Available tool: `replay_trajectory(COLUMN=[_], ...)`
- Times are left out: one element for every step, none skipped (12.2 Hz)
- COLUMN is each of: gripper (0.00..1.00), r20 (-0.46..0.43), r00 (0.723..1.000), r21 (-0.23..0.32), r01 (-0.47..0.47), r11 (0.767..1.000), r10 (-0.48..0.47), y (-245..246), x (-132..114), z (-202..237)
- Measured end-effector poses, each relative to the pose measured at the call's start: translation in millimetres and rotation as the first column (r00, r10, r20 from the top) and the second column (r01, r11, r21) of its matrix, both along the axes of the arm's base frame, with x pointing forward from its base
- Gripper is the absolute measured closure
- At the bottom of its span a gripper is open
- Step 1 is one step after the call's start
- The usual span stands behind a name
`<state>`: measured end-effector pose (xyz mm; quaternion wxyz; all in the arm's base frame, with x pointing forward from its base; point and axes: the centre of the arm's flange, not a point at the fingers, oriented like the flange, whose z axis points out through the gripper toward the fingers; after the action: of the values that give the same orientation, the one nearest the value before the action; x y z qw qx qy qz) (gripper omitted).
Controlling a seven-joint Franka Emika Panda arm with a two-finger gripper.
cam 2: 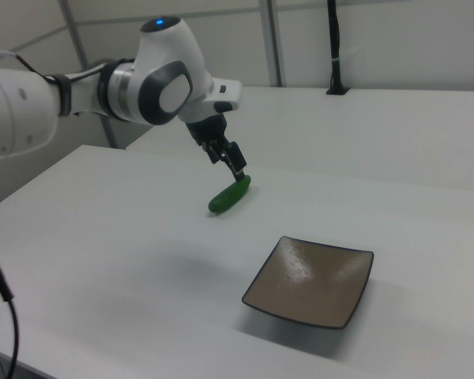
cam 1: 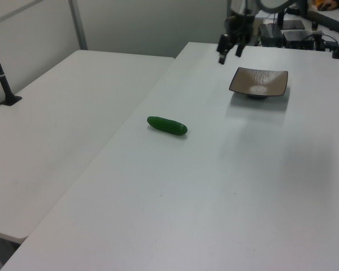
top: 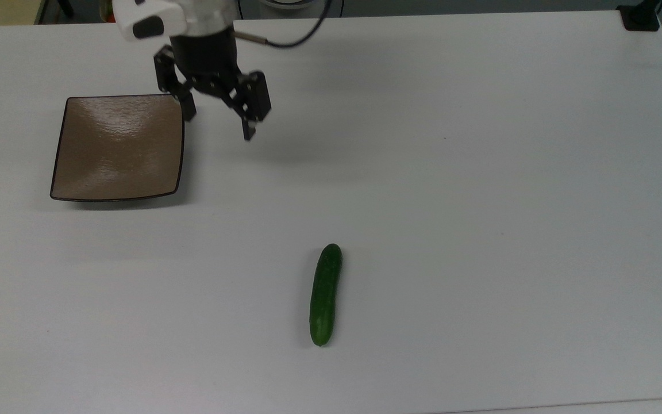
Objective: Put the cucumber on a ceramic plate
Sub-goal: 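Move the open gripper over the green cucumber and lower it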
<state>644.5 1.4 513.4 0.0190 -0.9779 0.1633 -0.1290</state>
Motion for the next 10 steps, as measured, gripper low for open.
replay_trajectory(gripper=[0.0,0.0,0.0,0.0,0.0,0.0,0.0,0.0,0.0,0.0], r20=[0.026,0.035,0.034,0.034,0.038,0.038,0.039,0.059,0.09,0.109], r00=[0.999,0.998,0.998,0.999,0.999,0.999,0.999,0.998,0.996,0.993], r21=[0.016,0.029,0.035,0.04,0.033,0.023,0.014,0.005,-0.006,-0.02], r01=[0.031,0.042,0.042,0.038,0.029,0.02,0.009,-0.006,-0.024,-0.045], r11=[0.999,0.999,0.998,0.998,0.999,1.0,1.0,1.0,1.0,0.999], r10=[-0.032,-0.043,-0.043,-0.04,-0.03,-0.021,-0.01,0.006,0.025,0.047], y=[14,31,45,56,63,69,76,84,93,103], x=[15,28,39,49,60,69,77,86,94,99], z=[-9,-18,-28,-35,-42,-50,-61,-74,-89,-106])
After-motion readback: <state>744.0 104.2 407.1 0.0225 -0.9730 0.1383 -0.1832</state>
